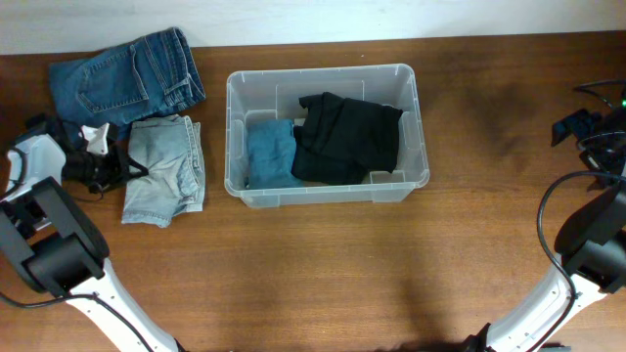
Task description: Pack container
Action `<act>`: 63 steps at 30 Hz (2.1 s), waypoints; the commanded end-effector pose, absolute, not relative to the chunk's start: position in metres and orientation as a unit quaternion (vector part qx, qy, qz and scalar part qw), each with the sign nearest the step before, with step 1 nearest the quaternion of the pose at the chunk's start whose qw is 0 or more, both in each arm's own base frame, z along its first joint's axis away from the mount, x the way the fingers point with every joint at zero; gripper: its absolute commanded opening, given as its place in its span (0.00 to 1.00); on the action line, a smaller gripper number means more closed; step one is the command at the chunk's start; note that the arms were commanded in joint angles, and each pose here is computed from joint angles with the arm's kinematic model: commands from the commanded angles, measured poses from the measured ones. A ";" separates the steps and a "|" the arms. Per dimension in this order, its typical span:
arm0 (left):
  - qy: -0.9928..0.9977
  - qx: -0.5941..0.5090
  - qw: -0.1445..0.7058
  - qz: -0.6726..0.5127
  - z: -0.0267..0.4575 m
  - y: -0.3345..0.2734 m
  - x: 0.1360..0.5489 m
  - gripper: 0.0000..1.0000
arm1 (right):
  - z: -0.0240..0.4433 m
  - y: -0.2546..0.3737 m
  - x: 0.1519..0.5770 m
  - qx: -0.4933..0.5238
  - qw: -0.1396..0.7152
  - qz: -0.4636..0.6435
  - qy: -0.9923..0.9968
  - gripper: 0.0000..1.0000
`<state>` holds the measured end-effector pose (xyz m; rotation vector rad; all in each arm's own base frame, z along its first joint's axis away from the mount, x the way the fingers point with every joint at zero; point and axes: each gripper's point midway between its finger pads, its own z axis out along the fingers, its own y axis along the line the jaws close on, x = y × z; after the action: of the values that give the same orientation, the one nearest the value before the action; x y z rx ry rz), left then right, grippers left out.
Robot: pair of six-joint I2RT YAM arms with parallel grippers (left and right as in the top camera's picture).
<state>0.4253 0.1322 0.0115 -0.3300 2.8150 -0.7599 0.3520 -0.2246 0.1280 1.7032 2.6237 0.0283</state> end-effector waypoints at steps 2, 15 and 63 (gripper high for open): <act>0.951 -0.110 0.078 -0.279 -0.009 0.118 0.420 0.01 | 0.134 -0.227 0.349 0.548 0.014 0.001 0.836 0.98; 0.890 -0.041 0.220 -0.397 0.134 0.084 0.464 0.01 | 0.134 -0.227 0.349 0.548 0.014 0.001 0.836 0.98; 0.891 0.029 0.329 -0.311 0.316 -0.202 0.455 0.01 | 0.134 -0.227 0.349 0.549 0.014 0.001 0.836 0.98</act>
<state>0.4453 -0.2004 0.2924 0.1105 2.4137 -0.8630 0.3520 -0.2246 0.1280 1.7022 2.6244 0.0283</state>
